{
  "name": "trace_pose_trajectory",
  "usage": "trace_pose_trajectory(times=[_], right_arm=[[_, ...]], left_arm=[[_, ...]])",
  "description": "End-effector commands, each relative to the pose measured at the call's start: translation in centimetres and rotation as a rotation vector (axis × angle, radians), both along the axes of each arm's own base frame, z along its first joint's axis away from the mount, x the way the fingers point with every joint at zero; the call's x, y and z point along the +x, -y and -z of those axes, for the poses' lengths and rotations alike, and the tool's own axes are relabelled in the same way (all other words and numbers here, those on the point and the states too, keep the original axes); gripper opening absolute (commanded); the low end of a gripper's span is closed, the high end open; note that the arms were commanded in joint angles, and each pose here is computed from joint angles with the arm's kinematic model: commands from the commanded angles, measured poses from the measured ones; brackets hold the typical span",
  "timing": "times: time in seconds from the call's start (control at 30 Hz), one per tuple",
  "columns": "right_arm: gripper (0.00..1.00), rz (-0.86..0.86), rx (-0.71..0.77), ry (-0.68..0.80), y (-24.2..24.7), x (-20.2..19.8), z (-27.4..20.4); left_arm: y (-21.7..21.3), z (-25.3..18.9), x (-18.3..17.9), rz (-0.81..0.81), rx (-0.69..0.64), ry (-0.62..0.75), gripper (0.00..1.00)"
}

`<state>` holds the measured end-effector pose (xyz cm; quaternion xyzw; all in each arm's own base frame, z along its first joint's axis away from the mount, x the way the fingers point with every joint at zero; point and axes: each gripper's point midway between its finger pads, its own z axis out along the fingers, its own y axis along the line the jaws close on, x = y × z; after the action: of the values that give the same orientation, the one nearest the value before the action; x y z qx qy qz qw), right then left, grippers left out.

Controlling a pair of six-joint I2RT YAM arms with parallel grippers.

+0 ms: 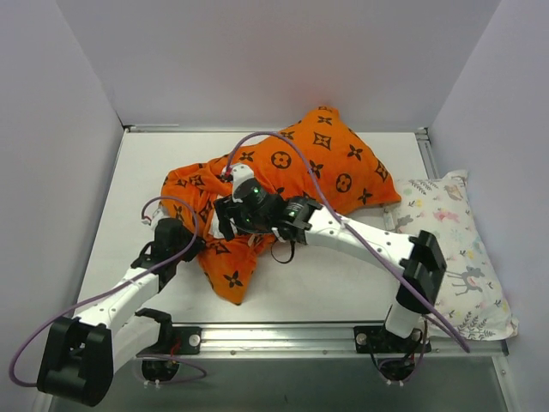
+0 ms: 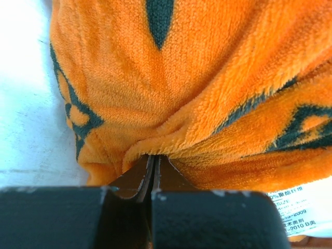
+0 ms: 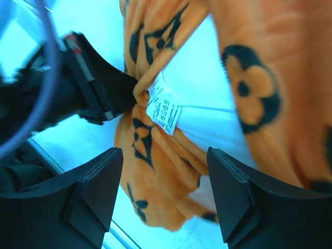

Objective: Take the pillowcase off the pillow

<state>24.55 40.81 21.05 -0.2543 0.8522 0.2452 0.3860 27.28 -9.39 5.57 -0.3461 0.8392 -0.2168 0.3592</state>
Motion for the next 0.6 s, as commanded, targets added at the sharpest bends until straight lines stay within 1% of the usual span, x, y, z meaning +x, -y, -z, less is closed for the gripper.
trace_pose_trajectory(times=[0.0,0.03,0.07,0.1,0.17,0.2,0.27,0.33,0.47,0.53,0.57], right_arm=[[0.66,-0.051,-0.057,-0.022,-1.7,0.4,2.0],[0.68,-0.017,-0.109,-0.023,-1.4,1.4,3.6],[0.69,0.013,-0.148,-0.024,-0.6,2.0,4.1],[0.72,0.055,-0.178,-0.035,0.1,2.6,4.9],[0.77,0.169,-0.259,-0.031,2.8,4.7,6.1],[0.83,0.214,-0.277,-0.036,3.8,5.1,6.9],[0.87,0.317,-0.293,-0.022,6.2,6.8,6.9],[0.91,0.362,-0.271,-0.048,7.4,7.2,7.1],[0.97,0.384,-0.096,-0.107,6.9,8.4,6.7],[0.99,0.403,-0.057,-0.133,6.9,9.3,6.5],[0.99,0.393,-0.095,-0.150,6.8,9.4,7.5]], left_arm=[[-3.0,3.9,-3.4,-0.031,0.164,-0.170,0.00],[-3.1,3.7,-3.4,-0.031,0.165,-0.167,0.00],[-3.2,3.7,-3.5,-0.032,0.168,-0.173,0.00],[-3.2,3.7,-3.5,-0.031,0.173,-0.172,0.00],[-3.4,3.4,-3.6,-0.034,0.178,-0.169,0.00],[-3.4,3.3,-3.6,-0.030,0.182,-0.168,0.00],[-3.5,3.1,-3.7,-0.031,0.188,-0.167,0.00],[-3.6,3.1,-3.7,-0.031,0.193,-0.168,0.00],[-3.7,3.0,-3.7,-0.028,0.199,-0.178,0.00],[-3.6,2.8,-3.6,-0.021,0.197,-0.172,0.00],[-3.5,2.8,-3.6,-0.017,0.196,-0.171,0.00]])
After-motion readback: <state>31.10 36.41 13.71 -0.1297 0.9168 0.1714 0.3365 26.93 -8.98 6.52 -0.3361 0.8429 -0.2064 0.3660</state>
